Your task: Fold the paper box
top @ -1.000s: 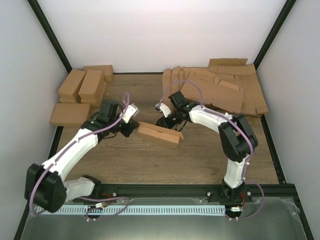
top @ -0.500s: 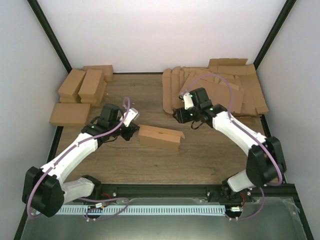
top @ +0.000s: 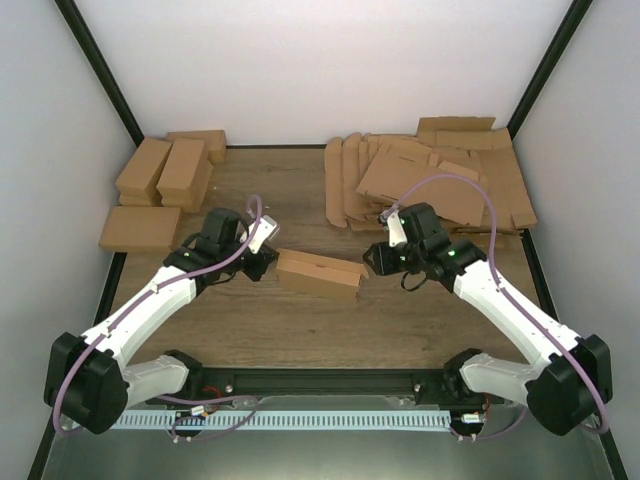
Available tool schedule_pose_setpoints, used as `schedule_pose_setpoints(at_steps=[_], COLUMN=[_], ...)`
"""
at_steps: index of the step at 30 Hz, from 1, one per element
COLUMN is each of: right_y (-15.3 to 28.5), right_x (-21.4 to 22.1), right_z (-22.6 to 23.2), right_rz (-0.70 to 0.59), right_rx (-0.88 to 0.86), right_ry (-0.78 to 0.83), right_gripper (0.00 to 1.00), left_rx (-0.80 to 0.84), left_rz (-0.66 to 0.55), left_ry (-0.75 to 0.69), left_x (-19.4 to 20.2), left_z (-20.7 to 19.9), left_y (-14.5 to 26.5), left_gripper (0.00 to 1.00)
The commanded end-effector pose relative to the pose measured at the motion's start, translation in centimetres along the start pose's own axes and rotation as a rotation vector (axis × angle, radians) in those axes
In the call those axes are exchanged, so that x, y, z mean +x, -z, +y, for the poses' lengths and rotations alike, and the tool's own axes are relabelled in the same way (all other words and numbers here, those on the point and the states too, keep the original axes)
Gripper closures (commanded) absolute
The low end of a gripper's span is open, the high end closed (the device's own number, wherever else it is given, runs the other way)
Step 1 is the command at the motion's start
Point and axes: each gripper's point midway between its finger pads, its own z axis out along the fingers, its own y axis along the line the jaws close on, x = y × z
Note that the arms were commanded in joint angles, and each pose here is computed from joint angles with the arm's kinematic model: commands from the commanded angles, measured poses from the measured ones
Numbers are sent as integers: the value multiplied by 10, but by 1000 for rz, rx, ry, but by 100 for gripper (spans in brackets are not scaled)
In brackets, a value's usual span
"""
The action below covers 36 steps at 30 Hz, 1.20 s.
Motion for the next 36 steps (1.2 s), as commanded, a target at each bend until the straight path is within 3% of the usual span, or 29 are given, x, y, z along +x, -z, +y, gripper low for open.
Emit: schedule_pose_setpoints(at_steps=[1, 10, 17, 26, 36], right_y=[10, 2, 0, -4, -7], right_x=[21, 33, 39, 36, 8], right_z=[14, 26, 31, 25, 30], right_rz=[46, 97, 132, 115, -55], right_rx=[-30, -53, -45, 85, 167], right_ry=[-26, -27, -56, -145, -232], right_gripper=[61, 70, 99, 99, 99], left_rx=[-5, -11, -41, -128, -250], left_rz=[-20, -15, -13, -80, -209], left_ry=[-14, -16, 28, 274, 422], left_x=[-6, -6, -7, -13, -21], left_z=[0, 0, 3, 0, -3], left_y=[0, 0, 3, 9, 7], left_gripper=[96, 96, 96, 92, 95])
